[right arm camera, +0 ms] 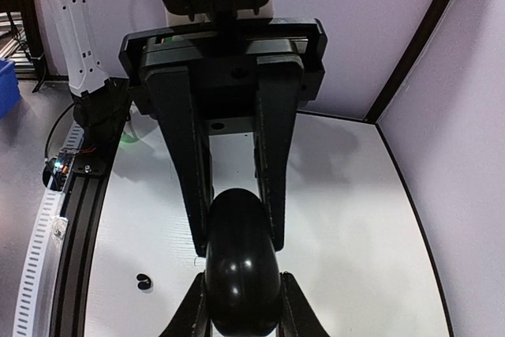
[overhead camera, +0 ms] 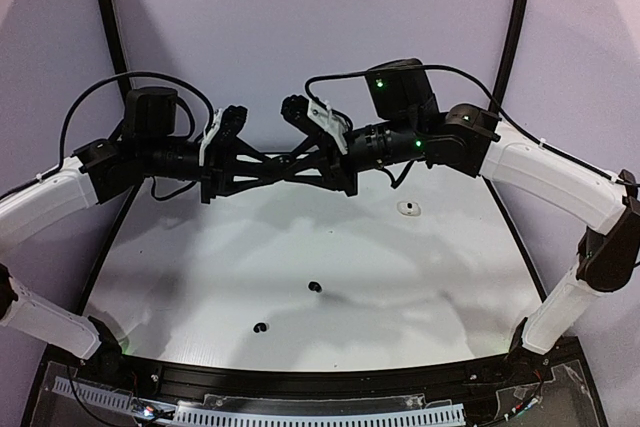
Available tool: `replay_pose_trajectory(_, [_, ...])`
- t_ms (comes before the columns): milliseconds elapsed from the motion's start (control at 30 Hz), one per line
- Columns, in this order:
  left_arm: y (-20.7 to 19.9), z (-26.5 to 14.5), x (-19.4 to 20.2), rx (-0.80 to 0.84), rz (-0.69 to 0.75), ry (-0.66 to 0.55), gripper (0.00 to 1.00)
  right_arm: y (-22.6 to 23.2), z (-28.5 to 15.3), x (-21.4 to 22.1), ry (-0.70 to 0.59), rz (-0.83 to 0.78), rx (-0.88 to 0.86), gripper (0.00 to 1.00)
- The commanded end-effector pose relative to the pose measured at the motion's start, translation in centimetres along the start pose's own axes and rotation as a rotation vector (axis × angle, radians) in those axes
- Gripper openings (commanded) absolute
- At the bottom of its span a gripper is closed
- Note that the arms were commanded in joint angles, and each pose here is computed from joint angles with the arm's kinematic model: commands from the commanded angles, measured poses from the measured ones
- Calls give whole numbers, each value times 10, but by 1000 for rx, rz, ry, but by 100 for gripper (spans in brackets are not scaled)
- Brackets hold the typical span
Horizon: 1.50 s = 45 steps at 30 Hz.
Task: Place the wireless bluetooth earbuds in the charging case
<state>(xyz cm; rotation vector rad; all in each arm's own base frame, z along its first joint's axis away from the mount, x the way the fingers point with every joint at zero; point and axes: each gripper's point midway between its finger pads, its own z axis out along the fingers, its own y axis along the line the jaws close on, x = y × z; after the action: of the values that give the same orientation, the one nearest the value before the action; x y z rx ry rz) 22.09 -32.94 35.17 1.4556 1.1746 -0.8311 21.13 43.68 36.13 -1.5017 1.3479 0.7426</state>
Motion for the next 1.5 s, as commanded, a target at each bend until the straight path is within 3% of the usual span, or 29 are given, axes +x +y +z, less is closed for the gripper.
replay_pose_trajectory(0, [1, -2, -10, -10, -6, -17, 1, -3, -4, -19, -55, -8, 33, 2])
replay_pose_trajectory(67, [4, -4, -19, -34, -20, -59, 1, -13, -10, -21, -79, 15, 101, 33])
replay_pose_trajectory(100, [6, -6, -22, -50, -28, -76, 1, -16, -14, -23, -98, 22, 121, 38])
replay_pose_trajectory(133, [10, -11, -32, -87, -74, -131, 1, -19, -26, -29, -176, 44, 140, 52])
replay_pose_trajectory(167, [10, -19, -42, -118, -47, -199, 1, -19, -35, -34, -236, 57, 142, 60])
replay_pose_trajectory(300, [-5, -44, -73, -105, -110, -442, 1, -6, -80, -46, -513, 99, 107, 69])
replay_pose_trajectory(367, [-8, -47, -79, -69, -177, -512, 1, -1, -89, -54, -606, 99, 90, 69])
replay_pose_trajectory(467, [-11, -45, -83, 7, -250, -581, 1, -2, -83, -60, -640, 172, 42, 70])
replay_pose_trajectory(667, [-5, -45, -92, -18, -221, -637, 1, 0, -74, -82, -735, 191, -6, 71])
replay_pose_trajectory(1033, [-7, -41, -92, -2, -203, -624, 1, 5, -59, -103, -799, 164, -68, 64])
replay_pose_trajectory(1300, [-8, -42, -92, -9, -193, -623, 1, 6, -27, -103, -724, 181, -118, 61])
replay_pose_trajectory(1367, [-8, -41, -91, -8, -193, -620, 1, 8, -25, -105, -728, 174, -135, 55])
replay_pose_trajectory(1467, [-8, -41, -91, -7, -191, -616, 1, 10, -27, -106, -742, 163, -146, 31])
